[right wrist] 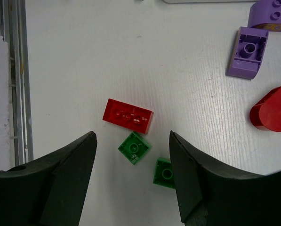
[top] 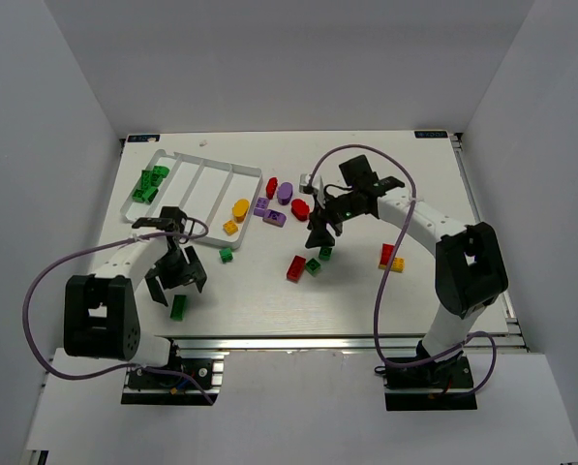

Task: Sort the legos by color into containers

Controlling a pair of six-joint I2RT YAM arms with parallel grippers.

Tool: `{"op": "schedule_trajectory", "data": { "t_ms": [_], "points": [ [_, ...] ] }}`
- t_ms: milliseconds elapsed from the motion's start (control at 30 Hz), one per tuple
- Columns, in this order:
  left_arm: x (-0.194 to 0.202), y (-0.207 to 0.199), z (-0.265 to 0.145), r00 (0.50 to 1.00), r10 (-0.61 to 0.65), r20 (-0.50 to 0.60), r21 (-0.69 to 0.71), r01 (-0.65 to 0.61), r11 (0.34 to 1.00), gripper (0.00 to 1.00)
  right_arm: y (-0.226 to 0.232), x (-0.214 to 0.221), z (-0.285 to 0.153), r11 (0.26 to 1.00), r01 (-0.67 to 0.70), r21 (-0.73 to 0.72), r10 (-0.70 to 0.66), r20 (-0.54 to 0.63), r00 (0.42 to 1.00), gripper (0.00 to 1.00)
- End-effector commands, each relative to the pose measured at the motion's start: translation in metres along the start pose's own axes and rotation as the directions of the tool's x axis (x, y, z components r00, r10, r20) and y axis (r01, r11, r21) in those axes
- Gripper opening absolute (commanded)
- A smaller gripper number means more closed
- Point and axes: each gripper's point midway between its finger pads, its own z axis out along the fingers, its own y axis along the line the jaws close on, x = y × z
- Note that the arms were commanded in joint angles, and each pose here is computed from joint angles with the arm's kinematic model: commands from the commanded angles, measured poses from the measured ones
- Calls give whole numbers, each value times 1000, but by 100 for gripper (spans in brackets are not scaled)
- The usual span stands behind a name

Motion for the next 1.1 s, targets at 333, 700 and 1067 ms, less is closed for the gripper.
{"op": "schedule_trajectory", "data": {
  "t_ms": [333,700,1067],
  "points": [
    [-20,-9,16,988,148,39,15,-149,989,96,-4,-17,-4,1000,6,0,-6,61,998,68],
    [-10,-12,31,982,189,-23,38,-188,981,91,-11,-15,-11,999,-28,23,25,94,995,68],
    [4,-4,36,990,130,-53,6,-130,992,79,-25,-14,-23,996,-77,52,69,139,988,68]
  ]
}}
